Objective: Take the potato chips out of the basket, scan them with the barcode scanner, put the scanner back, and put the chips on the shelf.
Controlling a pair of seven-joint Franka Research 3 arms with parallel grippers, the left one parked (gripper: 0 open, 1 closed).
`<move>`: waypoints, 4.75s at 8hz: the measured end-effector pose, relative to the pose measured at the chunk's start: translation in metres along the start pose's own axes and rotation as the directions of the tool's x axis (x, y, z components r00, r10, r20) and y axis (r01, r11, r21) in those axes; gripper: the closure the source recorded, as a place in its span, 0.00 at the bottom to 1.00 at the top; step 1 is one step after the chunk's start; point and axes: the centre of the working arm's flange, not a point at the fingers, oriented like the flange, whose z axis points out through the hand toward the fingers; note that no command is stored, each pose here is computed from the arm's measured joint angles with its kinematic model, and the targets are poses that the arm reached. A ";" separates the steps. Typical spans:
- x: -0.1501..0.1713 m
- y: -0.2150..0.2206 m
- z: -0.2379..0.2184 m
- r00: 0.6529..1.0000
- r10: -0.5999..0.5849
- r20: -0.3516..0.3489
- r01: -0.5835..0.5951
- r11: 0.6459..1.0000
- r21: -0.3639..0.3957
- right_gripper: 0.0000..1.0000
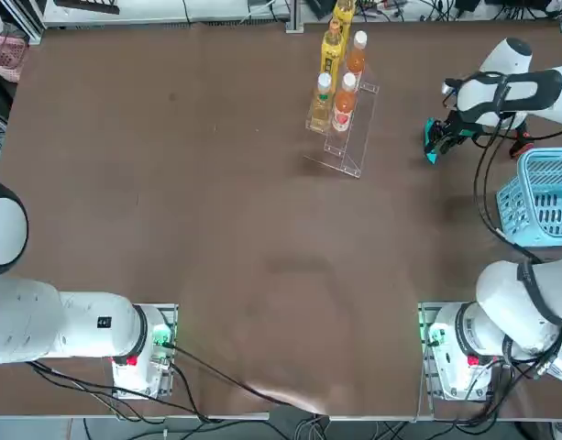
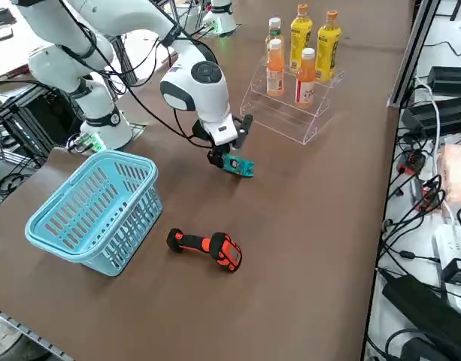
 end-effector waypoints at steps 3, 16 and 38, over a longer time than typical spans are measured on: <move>0.001 0.001 -0.001 1.000 0.001 -0.004 -0.001 1.000 -0.001 0.00; 0.014 0.212 -0.114 0.980 -0.107 -0.169 0.060 0.963 -0.264 0.00; 0.008 0.300 -0.042 0.976 -0.123 -0.180 0.087 0.977 -0.194 0.46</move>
